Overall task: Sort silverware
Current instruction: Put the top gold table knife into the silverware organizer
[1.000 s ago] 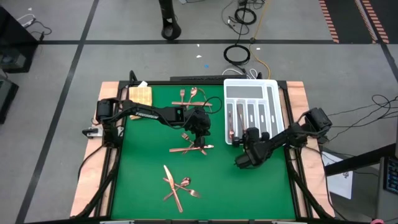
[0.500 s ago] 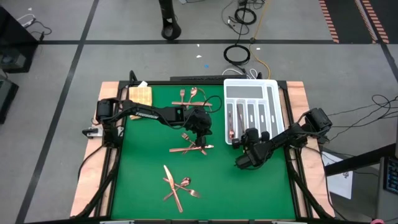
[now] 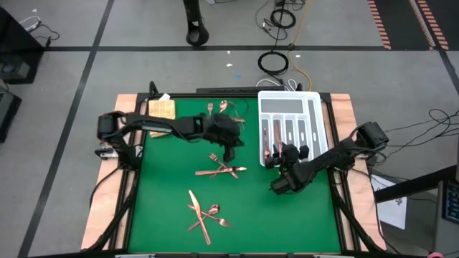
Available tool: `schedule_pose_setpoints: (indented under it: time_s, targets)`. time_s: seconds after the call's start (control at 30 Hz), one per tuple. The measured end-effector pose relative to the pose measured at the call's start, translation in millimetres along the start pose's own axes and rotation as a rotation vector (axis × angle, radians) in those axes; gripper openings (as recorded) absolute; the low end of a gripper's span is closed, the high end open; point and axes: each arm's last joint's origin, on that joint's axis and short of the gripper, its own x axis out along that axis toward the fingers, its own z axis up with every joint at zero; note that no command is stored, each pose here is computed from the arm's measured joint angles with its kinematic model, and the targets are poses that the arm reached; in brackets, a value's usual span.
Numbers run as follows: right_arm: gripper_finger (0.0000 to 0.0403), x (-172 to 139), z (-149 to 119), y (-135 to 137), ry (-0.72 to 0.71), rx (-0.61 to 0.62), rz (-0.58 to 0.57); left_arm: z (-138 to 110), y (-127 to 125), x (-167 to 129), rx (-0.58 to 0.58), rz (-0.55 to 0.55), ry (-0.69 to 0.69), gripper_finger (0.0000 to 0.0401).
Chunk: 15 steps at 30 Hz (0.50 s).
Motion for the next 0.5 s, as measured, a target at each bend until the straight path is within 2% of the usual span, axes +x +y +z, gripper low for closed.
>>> schedule_pose_setpoints:
  time_s: [0.13, 0.2, 0.33, 0.5]
  targets:
    - [0.0163, -8, 28, 3, -0.003, -0.066, 0.026, 13, 26, -38, 0.070, 0.209, -0.025, 0.0015]
    - [0.0163, -12, 43, 4, -0.003, -0.100, 0.045, 11, 49, -51, 0.037, 0.271, 0.006, 0.0015]
    - [0.0166, -22, 71, 2, -0.017, -0.155, 0.087, -9, 99, -68, -0.058, 0.281, 0.120, 0.0016]
    - [0.0175, -35, 98, -10, -0.008, -0.182, 0.152, -29, 130, -74, 0.051, 0.216, 0.231, 0.0016]
